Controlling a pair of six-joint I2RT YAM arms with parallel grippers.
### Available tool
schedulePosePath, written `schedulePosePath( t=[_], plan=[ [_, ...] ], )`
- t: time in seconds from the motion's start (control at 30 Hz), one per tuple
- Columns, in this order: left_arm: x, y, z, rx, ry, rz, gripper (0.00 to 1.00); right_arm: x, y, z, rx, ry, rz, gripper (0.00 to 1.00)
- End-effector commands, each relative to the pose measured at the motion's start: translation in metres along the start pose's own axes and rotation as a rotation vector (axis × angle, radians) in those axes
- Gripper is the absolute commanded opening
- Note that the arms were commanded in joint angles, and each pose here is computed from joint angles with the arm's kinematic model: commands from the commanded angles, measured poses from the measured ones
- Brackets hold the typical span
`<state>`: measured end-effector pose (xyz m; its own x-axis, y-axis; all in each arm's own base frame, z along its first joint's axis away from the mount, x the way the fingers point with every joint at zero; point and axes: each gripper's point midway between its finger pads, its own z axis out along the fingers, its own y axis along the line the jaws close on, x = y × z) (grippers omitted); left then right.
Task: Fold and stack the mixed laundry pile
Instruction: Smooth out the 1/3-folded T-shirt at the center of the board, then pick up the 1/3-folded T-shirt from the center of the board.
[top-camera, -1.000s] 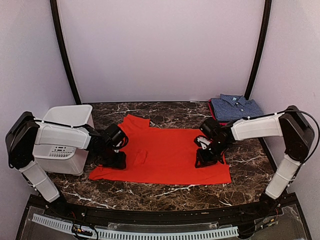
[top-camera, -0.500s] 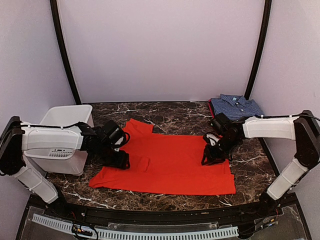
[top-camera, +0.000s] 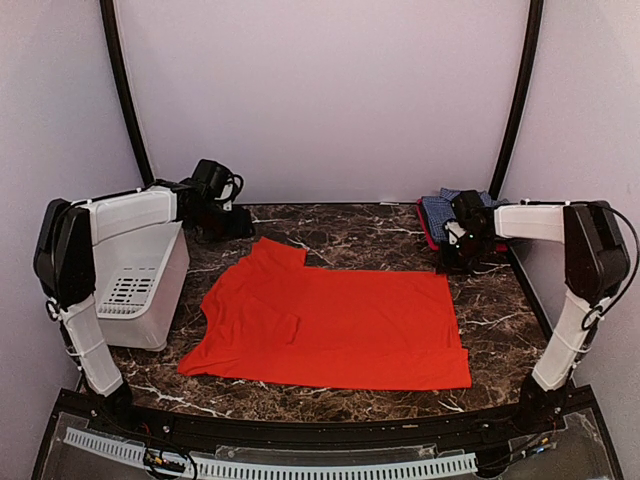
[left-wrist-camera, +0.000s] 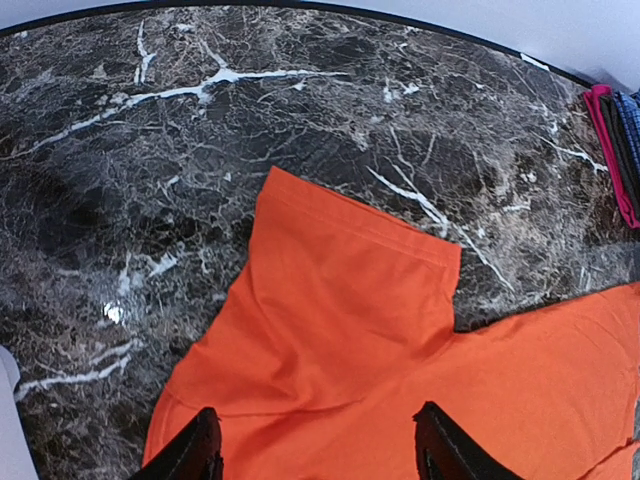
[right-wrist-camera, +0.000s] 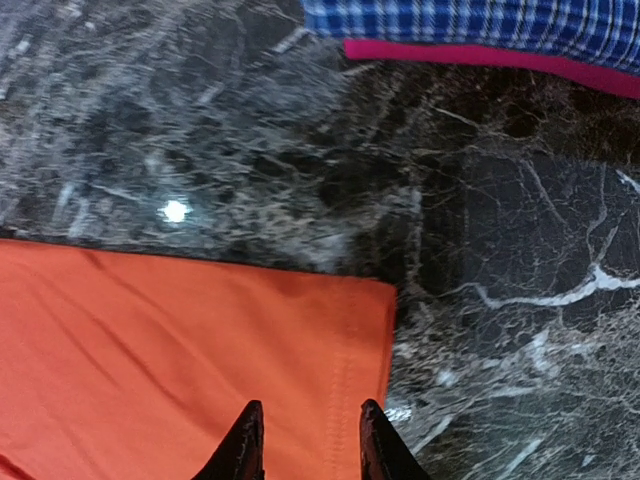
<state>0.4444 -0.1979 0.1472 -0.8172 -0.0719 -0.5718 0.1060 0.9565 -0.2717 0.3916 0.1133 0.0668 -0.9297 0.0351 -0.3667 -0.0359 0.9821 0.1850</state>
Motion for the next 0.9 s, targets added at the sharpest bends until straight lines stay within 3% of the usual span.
schedulePosePath(
  t=[0.0,0.3,0.8,0.87],
  plan=[
    [-0.015,0.006,0.013,0.013,0.014,0.009,0.65,-0.015,-0.032,0.014,0.152,-0.017,-0.040,0.29],
    [-0.025,0.007,0.026,0.033,0.009,-0.002,0.65,-0.025,-0.039,0.037,0.170,0.008,-0.114,0.30],
    [-0.027,0.033,0.047,0.011,0.054,-0.038,0.65,-0.028,-0.018,0.052,-0.013,0.041,-0.201,0.33],
    [-0.026,0.035,0.050,0.009,0.061,-0.042,0.65,-0.027,-0.018,0.056,-0.020,0.050,-0.208,0.29]
  ],
)
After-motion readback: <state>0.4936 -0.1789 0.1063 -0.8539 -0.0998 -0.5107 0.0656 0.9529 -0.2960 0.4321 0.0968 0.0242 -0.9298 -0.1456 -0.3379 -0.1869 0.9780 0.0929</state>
